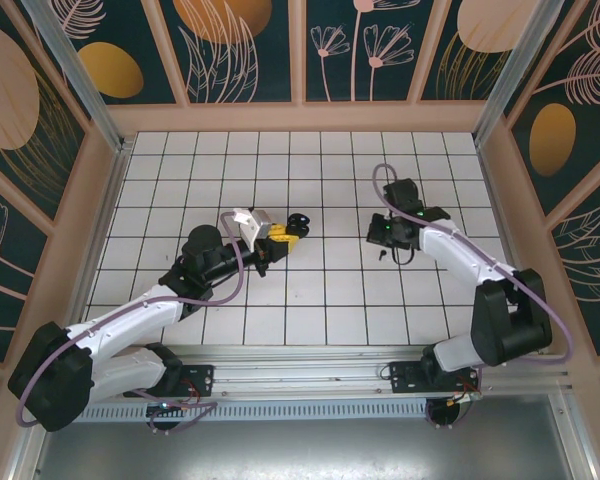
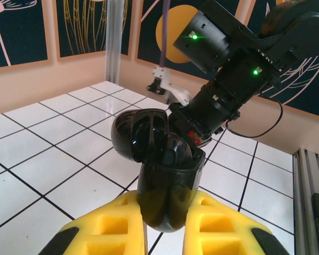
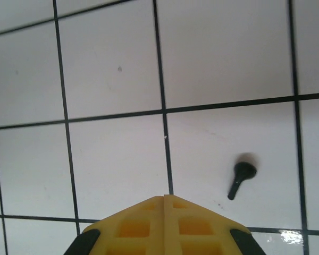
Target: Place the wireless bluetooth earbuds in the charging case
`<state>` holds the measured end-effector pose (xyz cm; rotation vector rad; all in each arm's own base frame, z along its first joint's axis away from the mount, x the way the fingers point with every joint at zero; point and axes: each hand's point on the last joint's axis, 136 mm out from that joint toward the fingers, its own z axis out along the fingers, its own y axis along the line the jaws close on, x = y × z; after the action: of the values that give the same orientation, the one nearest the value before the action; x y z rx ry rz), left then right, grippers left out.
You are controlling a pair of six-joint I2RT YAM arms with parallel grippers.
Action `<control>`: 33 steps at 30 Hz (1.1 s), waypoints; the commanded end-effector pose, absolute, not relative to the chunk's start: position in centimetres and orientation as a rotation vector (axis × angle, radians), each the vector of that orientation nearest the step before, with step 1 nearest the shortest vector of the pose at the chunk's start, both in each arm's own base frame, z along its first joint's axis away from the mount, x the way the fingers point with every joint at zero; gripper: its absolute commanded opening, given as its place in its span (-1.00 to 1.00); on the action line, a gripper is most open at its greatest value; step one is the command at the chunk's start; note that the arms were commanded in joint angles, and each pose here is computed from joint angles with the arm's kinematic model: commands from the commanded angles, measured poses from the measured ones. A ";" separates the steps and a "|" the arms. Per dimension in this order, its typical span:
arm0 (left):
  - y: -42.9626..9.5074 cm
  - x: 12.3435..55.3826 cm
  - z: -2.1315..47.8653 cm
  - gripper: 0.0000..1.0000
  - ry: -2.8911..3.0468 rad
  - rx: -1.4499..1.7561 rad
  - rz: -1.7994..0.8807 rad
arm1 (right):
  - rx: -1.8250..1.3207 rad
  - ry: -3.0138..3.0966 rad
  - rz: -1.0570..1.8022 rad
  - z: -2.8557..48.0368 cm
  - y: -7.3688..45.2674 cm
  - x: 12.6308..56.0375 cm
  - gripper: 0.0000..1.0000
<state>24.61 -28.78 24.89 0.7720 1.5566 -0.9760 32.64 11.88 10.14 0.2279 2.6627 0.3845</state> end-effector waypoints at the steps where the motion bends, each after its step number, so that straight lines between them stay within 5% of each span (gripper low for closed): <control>1: -28.8 24.0 25.9 -0.94 1.509 0.768 -1.002 | 0.364 2.665 0.506 8.9 10.6 31.7 -0.88; 10: -28.5 23.7 25.9 -0.94 1.505 0.761 -1.004 | 0.477 2.647 0.662 6.4 9.5 31.0 -0.54; 33: -28.8 24.2 25.7 -0.94 1.532 0.767 -0.990 | 0.519 2.689 0.540 3.0 8.2 32.0 -0.40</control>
<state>24.08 -28.36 24.70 0.7660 1.5562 -0.9817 31.54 8.78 3.36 0.5154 2.6964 0.5730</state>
